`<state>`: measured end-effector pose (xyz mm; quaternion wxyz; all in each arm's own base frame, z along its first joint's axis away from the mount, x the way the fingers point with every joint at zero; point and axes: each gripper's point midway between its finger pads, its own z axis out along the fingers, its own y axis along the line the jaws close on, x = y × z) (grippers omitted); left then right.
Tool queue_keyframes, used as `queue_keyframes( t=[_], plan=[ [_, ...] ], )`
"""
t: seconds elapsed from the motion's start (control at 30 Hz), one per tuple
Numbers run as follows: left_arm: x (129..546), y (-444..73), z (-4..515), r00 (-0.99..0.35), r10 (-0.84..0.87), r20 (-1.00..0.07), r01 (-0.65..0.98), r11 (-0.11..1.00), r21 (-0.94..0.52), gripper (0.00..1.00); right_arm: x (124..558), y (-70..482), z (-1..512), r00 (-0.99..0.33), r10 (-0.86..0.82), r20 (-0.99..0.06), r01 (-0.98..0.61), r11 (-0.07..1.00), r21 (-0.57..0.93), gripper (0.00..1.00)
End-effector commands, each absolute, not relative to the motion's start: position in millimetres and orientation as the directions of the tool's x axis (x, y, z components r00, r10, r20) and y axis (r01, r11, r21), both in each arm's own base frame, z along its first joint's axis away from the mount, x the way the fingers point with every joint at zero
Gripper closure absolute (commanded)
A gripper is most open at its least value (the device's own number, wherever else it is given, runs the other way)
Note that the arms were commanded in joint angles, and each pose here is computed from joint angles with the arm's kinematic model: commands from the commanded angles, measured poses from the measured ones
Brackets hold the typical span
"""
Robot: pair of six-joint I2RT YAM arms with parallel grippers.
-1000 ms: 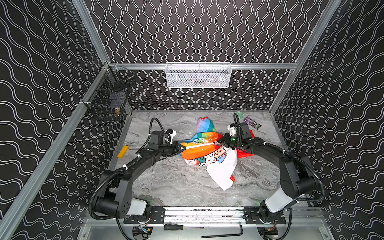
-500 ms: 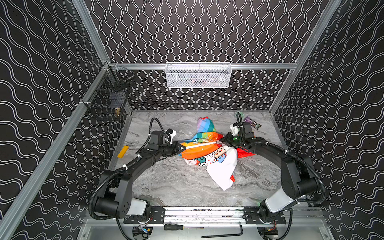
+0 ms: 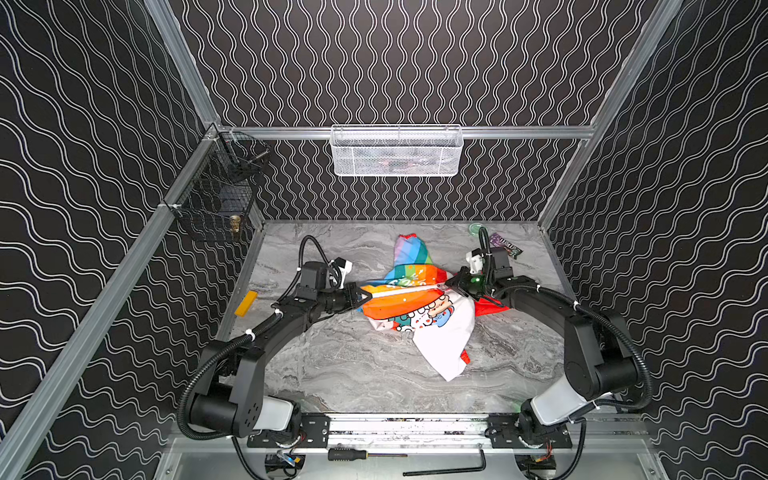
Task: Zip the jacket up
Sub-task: 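Drag the slider farther up the zipper toward the red hood with the right gripper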
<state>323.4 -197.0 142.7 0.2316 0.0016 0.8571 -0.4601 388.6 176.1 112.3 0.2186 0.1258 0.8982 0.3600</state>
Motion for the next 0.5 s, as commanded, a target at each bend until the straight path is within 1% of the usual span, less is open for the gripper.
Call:
queue_keyframes(
  t=[0.0, 0.47],
  plan=[
    [326.4, -196.9, 148.1, -0.881, -0.203, -0.426, 0.242, 0.580, -0.778, 1.00, 390.3, 168.4, 112.9, -0.863, 0.389, -0.322, 0.071, 0.724, 0.686, 1.00],
    [326.8, -196.7, 147.7, -0.881, -0.204, -0.426, 0.241, 0.582, -0.777, 1.00, 391.4, 158.4, 111.7, -0.858, 0.400, -0.322, 0.082, 0.725, 0.684, 1.00]
  ],
)
